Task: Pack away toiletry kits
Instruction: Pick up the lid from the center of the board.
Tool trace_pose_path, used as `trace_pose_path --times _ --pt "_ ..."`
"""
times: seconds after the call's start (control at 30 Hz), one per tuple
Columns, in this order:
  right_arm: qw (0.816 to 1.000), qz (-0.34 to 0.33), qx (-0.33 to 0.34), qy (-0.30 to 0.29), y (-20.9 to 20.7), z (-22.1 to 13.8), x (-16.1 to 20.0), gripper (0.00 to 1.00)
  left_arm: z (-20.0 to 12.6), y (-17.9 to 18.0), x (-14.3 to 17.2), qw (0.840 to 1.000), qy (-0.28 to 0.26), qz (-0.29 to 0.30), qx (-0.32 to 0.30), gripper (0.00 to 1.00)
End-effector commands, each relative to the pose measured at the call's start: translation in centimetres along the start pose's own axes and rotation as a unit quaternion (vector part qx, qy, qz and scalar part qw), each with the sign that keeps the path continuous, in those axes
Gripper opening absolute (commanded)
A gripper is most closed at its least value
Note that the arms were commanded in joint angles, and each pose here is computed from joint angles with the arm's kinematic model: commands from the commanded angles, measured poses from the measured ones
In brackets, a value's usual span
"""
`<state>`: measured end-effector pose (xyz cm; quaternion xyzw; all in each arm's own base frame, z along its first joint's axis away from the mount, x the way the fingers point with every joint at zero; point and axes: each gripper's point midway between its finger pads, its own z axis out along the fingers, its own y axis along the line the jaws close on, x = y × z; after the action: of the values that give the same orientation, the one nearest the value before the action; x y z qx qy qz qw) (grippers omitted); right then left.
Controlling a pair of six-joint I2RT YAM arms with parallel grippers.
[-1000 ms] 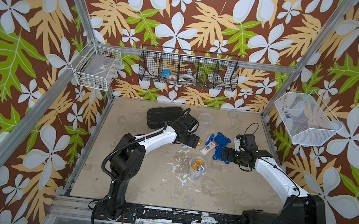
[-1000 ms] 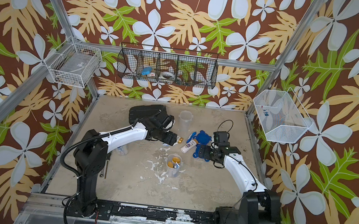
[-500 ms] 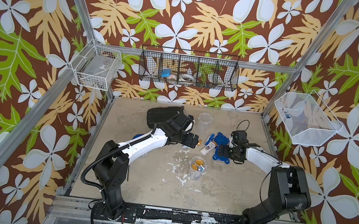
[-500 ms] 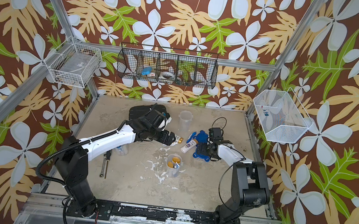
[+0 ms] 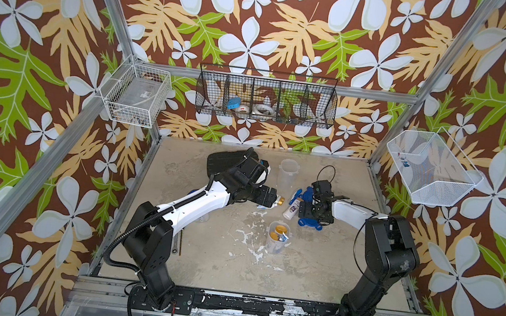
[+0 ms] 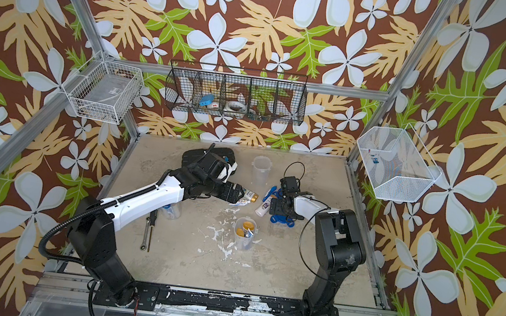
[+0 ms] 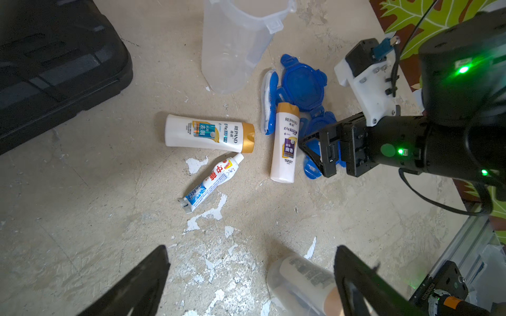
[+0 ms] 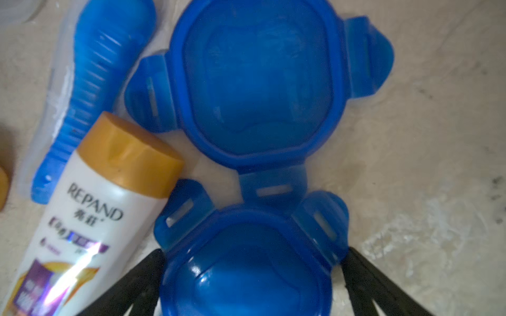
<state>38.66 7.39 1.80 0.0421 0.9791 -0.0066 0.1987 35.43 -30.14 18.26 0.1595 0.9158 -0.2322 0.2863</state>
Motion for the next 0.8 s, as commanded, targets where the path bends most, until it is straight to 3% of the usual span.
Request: trace_pose_path --times 0.0,0.17,0.53,0.77 --pt "0.999 -0.017 0.033 0.035 -0.9 0.7 2.2 1.00 -0.6 0.0 -0.8 1.000 -0.016 -0.002 0.005 0.95" --pt "0.999 -0.016 0.025 0.038 -0.6 0.3 2.8 0.98 -1.6 -0.2 -1.4 1.000 -0.026 0.007 0.006 0.95" --pt "0.999 -0.012 0.011 0.048 -0.4 0.3 4.1 0.83 -2.7 -0.2 -0.3 1.000 -0.026 0.002 0.011 0.95" --pt "1.000 -0.018 -0.006 0.013 -0.1 -2.8 2.5 0.74 -3.5 -0.2 -0.3 0.999 -0.030 0.002 0.012 0.95"
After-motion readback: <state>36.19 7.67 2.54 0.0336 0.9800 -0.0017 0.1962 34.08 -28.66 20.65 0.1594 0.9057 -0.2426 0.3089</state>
